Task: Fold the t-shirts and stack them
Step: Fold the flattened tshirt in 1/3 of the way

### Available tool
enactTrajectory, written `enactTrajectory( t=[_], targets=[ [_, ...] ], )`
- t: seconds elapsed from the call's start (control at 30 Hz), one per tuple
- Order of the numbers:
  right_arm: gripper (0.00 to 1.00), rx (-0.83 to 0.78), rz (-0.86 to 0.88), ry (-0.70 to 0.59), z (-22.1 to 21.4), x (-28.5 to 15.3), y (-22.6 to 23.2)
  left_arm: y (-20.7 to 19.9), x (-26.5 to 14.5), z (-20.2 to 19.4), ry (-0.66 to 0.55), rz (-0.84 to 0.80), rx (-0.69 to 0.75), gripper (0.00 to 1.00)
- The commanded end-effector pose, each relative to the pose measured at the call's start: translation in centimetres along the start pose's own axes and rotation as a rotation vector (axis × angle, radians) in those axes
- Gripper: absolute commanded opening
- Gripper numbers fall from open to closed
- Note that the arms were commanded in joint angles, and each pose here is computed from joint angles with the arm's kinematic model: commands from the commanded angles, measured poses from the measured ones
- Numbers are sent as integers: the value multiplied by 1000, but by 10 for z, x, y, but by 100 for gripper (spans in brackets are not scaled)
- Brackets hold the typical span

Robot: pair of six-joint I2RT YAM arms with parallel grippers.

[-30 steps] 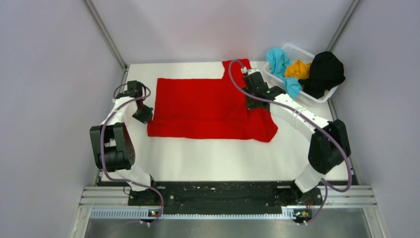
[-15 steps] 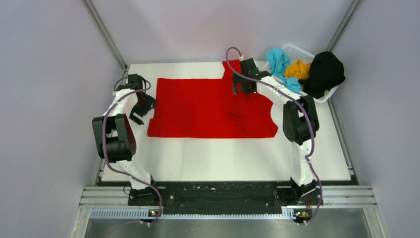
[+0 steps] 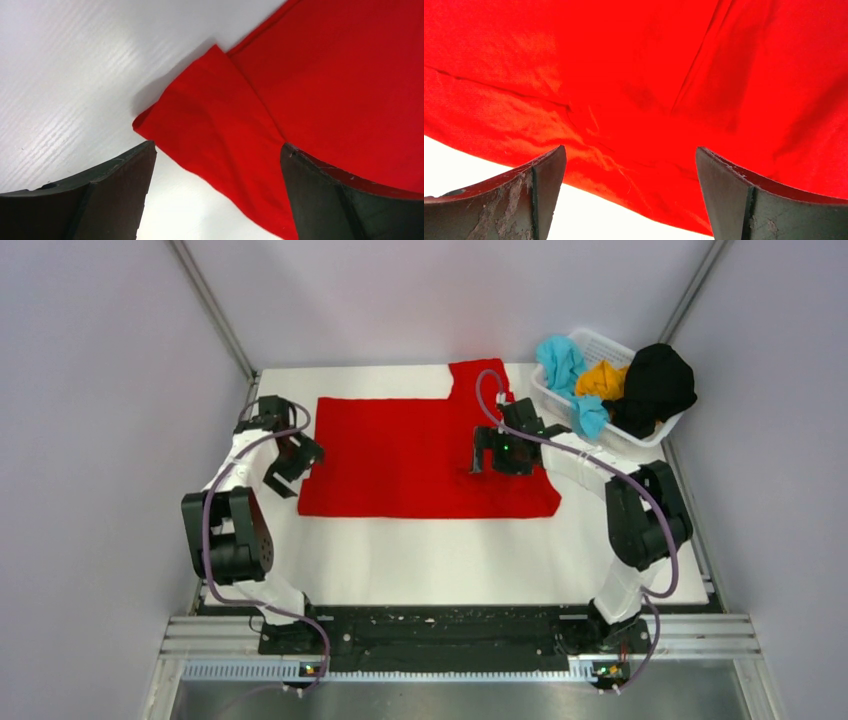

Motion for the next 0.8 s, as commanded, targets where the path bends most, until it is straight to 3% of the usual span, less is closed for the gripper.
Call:
enactTrajectory(
  t=[0.0, 0.37, 0.5, 0.63, 0.77],
  targets=[
    [99, 36, 134, 1, -8, 6, 24, 0, -16, -12, -2, -91, 47, 99],
    [99, 52, 102, -118, 38, 76, 42, 20, -25, -22, -14, -73, 58, 99],
    [99, 71, 76, -308, 80, 90, 47, 24, -31, -23, -25, -79, 61, 99],
    [99, 50, 169, -462, 124, 89, 68, 29, -38, -24, -41, -79, 63, 99],
    [99, -11, 190, -470, 133, 84, 74, 33, -41, -26, -45, -83, 62, 99]
  ],
)
Point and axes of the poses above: each gripper's point midway between its finger pads, its own x axis out along the fingers, its own y axis along the line the jaws close on, z = x × y, the point moved 7 cm from there along -x, back along the fingers, and after that the axes turned 7 degrees about -x, right-handed, at the moved point
